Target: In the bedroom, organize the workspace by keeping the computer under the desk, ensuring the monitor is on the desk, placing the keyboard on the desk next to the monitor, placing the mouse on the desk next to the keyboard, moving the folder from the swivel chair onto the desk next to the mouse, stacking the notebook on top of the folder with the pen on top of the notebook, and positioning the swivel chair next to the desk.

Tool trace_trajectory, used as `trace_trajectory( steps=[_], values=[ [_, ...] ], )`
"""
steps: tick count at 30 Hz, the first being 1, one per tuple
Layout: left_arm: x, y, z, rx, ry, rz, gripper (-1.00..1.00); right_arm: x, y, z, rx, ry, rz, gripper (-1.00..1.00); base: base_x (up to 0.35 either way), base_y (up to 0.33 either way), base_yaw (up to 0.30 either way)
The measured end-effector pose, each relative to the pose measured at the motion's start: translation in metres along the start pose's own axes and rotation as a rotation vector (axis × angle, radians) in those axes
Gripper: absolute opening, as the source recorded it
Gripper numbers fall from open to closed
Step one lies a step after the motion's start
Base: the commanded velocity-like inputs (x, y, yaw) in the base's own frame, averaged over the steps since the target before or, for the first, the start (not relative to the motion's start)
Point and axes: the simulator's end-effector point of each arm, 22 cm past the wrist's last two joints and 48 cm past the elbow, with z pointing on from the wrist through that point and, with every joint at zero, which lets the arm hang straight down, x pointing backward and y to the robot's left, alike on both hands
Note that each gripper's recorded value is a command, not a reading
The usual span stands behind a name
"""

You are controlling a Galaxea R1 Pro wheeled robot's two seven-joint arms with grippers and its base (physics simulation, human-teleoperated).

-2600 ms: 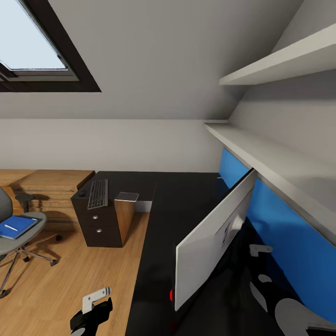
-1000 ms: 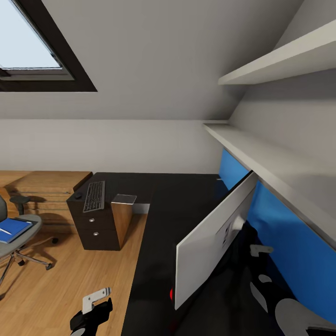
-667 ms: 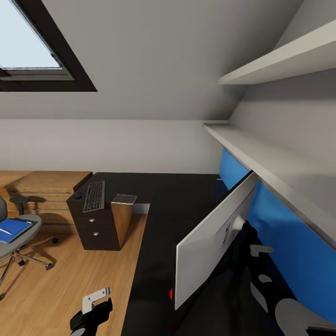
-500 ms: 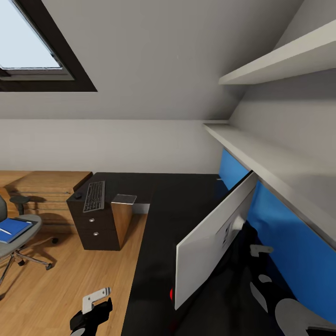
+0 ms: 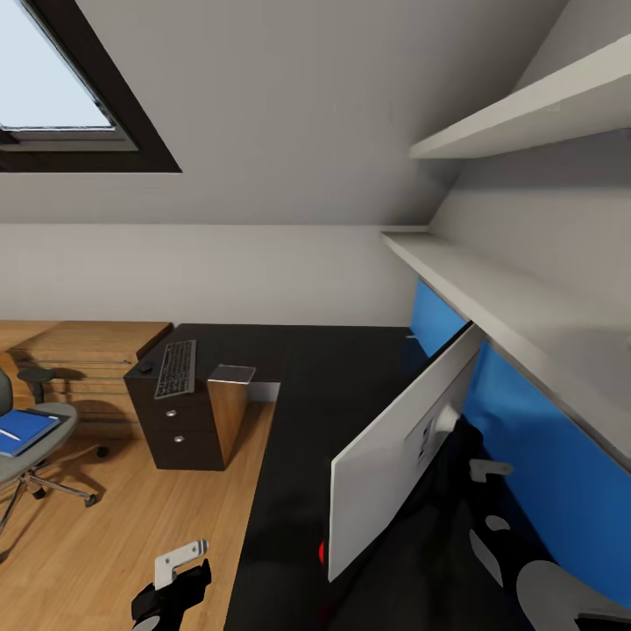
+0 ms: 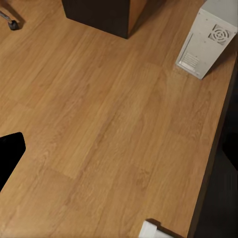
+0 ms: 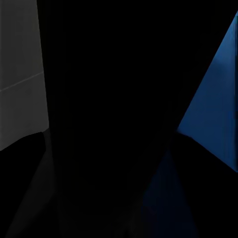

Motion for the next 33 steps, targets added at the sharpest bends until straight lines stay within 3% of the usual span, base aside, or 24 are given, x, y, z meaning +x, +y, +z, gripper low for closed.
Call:
trace_trajectory(
  steps=[18,19,33],
  values=[
    [-0.0001,0.0001,0.0001,0.0,0.0,0.0,1.0,0.0003,-0.0002,0.0,0.001,0.001,0.002,-1.0,0.0,-0.003,0.0],
    [-0.0001,0.0001,0.0001,0.0,0.0,0.0,1.0,0.0003,-0.0002,0.0,0.001,0.001,0.002,1.0,0.0,0.0,0.0],
    [-0.0002,0.0,0.0003,0.0,-0.001,-0.001,1.0,0.0015,-0.0008,-0.0003,0.004,0.001,0.007,1.0,0.0,0.0,0.0]
  ],
)
